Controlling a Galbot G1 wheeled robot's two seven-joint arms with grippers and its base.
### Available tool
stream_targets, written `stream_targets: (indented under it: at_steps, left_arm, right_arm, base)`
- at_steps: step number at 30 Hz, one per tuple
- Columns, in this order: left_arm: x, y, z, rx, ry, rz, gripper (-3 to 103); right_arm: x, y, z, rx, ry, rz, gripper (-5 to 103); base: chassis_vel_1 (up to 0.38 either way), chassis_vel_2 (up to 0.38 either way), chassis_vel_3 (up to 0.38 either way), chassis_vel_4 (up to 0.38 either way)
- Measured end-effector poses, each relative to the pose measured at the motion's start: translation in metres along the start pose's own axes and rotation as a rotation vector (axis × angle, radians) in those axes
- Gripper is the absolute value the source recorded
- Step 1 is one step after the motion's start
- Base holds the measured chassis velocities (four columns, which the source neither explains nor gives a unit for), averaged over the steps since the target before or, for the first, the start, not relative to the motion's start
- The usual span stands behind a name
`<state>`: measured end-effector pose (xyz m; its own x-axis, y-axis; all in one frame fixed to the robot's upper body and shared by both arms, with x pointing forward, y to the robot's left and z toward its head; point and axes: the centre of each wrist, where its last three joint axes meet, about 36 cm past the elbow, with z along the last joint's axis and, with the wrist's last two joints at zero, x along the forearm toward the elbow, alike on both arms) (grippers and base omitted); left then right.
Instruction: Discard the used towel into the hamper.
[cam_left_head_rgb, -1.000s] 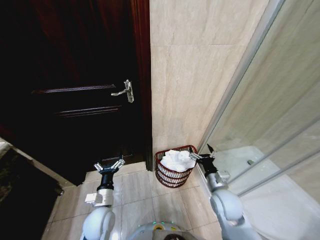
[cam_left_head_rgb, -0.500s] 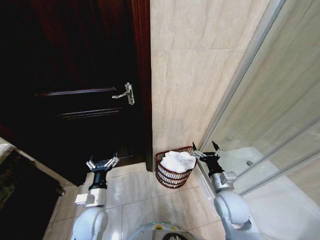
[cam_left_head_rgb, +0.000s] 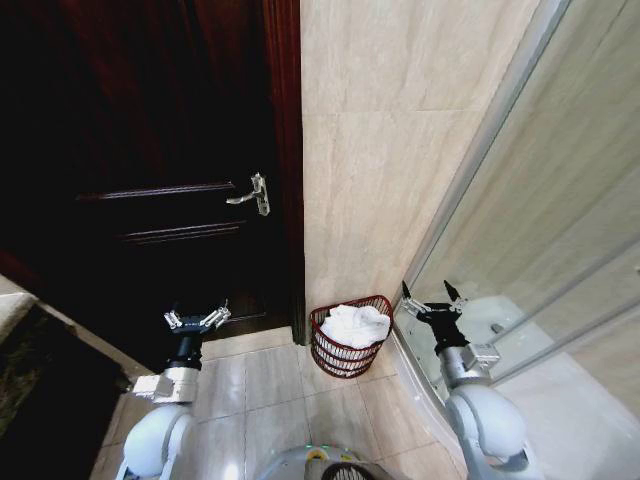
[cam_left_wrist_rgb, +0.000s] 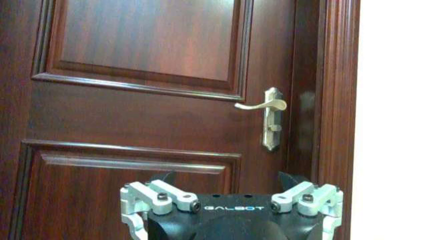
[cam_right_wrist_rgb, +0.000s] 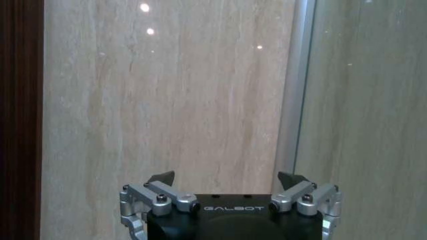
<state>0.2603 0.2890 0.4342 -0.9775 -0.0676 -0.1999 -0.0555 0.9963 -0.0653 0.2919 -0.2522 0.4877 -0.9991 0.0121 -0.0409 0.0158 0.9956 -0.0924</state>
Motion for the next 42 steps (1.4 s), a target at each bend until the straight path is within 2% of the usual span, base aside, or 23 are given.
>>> stream_targets:
  at_steps: [27, 42]
  left_arm:
    - [0.0011, 0.0040, -0.0043, -0.008, -0.003, -0.010, 100]
    - [0.0014, 0.0048, -0.0045, -0.009, -0.012, -0.010, 100]
  right_arm:
    - [0.0039, -0.0008, -0.0085, -0.018, -0.007, -0.003, 100]
    - [0.0033, -0.0020, -0.0100, 0.004, 0.005, 0.007, 100]
  base:
    - [0.000, 0.000, 0.000, 0.000]
    - [0.000, 0.000, 0.000, 0.000]
